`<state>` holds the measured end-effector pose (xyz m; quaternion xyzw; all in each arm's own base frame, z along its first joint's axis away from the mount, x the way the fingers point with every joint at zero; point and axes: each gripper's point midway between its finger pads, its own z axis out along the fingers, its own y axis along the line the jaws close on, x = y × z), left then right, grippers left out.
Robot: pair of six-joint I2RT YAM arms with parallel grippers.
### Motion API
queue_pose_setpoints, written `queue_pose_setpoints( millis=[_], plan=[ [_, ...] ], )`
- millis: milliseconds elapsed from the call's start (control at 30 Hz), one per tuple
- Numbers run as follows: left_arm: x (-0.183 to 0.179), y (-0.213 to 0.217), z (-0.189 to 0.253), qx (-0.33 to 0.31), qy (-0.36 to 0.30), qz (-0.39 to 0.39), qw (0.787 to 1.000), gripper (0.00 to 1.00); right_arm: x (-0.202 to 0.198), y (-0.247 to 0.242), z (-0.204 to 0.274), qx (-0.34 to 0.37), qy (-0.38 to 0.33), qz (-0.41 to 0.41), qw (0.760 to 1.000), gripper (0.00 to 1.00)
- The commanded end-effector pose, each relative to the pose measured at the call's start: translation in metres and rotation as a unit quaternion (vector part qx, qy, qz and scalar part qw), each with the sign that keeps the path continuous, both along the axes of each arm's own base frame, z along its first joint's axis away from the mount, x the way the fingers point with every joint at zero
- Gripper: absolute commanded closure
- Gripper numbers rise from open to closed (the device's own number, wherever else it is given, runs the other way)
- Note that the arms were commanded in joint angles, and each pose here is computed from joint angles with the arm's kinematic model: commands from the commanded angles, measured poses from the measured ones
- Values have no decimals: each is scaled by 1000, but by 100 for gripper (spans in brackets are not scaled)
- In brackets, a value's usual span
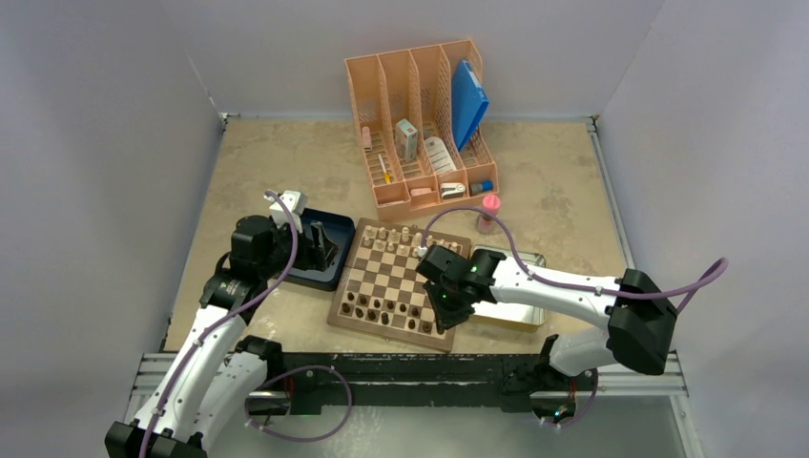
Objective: Set up the chess pieces on the board
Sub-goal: Place the chess piece on the chessboard.
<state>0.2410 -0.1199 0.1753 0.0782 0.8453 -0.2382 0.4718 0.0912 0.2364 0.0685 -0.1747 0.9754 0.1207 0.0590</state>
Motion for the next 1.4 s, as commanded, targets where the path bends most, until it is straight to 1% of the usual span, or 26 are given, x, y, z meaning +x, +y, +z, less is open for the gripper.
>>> queue_pose_setpoints(
  millis=[0,167,400,633,867,1067,1200,1300,1367],
  plan=[
    [6,-3,23,-9,-31,-1,999,29,5,-2,12,-1,-16,0,1000,84],
    [6,-3,23,-10,-31,-2,999,29,8,2,13,12,-23,4,1000,84],
    [6,-3,22,-10,-29,-1,1000,29,10,4,13,13,-25,4,1000,83],
    [6,-3,23,-10,-30,-1,999,29,7,4,16,14,-20,0,1000,83],
    [5,-4,22,-11,-31,-5,999,29,4,9,17,30,-11,2,999,84],
    [5,-4,23,-11,-30,-5,999,29,-1,3,12,24,-2,-2,1000,83],
    [5,-3,24,-10,-34,-4,999,29,-1,3,15,30,-5,-7,1000,79],
    [5,-3,23,-10,-31,-3,999,29,1,3,17,31,-11,-8,999,73],
    [5,-3,23,-9,-31,-2,999,29,2,2,18,29,-15,-10,999,72]
  ],
)
